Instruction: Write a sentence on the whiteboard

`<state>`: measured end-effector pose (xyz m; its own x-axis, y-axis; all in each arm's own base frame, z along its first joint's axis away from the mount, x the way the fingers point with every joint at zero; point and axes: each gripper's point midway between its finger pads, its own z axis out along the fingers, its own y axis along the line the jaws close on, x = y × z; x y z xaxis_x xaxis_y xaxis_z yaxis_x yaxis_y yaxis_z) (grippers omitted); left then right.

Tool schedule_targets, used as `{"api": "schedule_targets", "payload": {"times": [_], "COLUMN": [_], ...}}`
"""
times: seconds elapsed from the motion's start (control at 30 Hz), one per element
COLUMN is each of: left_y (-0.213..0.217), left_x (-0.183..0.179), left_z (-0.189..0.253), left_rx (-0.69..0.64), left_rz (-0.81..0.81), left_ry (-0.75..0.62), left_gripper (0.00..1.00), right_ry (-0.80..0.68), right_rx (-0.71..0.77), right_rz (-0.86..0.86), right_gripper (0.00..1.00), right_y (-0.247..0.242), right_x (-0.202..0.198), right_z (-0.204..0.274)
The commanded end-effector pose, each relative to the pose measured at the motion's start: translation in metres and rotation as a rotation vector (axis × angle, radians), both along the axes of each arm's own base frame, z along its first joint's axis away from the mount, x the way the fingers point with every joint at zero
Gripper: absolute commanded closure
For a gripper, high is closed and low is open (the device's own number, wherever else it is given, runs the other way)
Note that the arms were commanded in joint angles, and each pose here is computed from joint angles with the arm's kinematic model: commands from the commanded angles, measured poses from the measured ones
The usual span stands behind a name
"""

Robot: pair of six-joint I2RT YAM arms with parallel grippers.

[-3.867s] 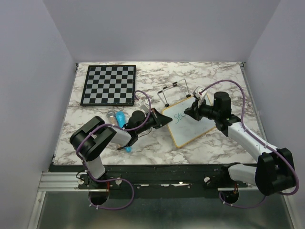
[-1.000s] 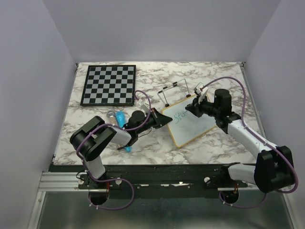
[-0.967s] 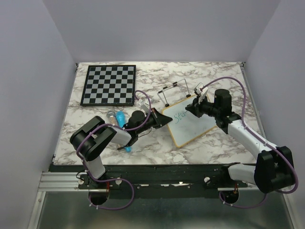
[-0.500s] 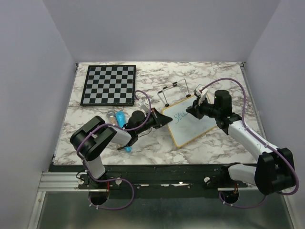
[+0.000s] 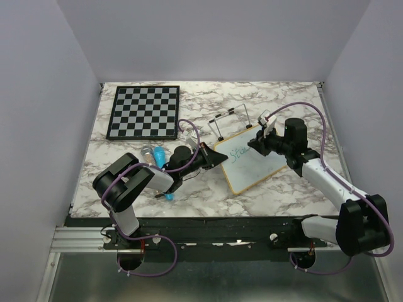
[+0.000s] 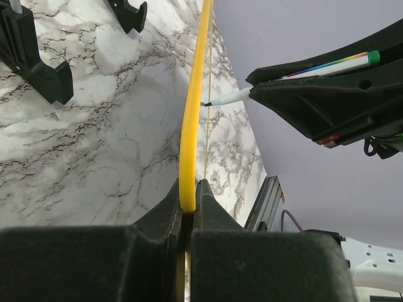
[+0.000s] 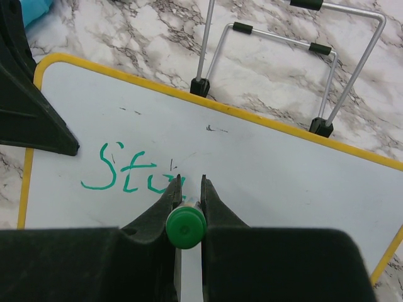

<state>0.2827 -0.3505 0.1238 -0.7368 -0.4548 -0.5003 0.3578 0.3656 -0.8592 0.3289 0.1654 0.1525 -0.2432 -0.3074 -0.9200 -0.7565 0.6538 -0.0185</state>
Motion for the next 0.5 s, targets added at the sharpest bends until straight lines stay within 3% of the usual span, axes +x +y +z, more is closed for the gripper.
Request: {"api": "schedule_targets", "payload": {"times": [0.0,0.47], "left_y": [-0.0003,-0.0012], "left_x": [-0.0068,-0.0054], "left_z": [-0.0149,-0.0132], "left_rx": [0.051,0.050], "left_rz": [-0.037,-0.039], "left_ry": [-0.017,-0.020], "left_gripper": [1.00,1.00], "right_ry": [-0.035,-0.040], "right_rx": [0.012,0.026], "right_rz": [-0.032,-0.025], "right_gripper": [1.00,0.99], "right_y": [-0.0022,0.0017], "right_x": [0.0150,0.0199], "right_z": [0.0117,0.0140]}}
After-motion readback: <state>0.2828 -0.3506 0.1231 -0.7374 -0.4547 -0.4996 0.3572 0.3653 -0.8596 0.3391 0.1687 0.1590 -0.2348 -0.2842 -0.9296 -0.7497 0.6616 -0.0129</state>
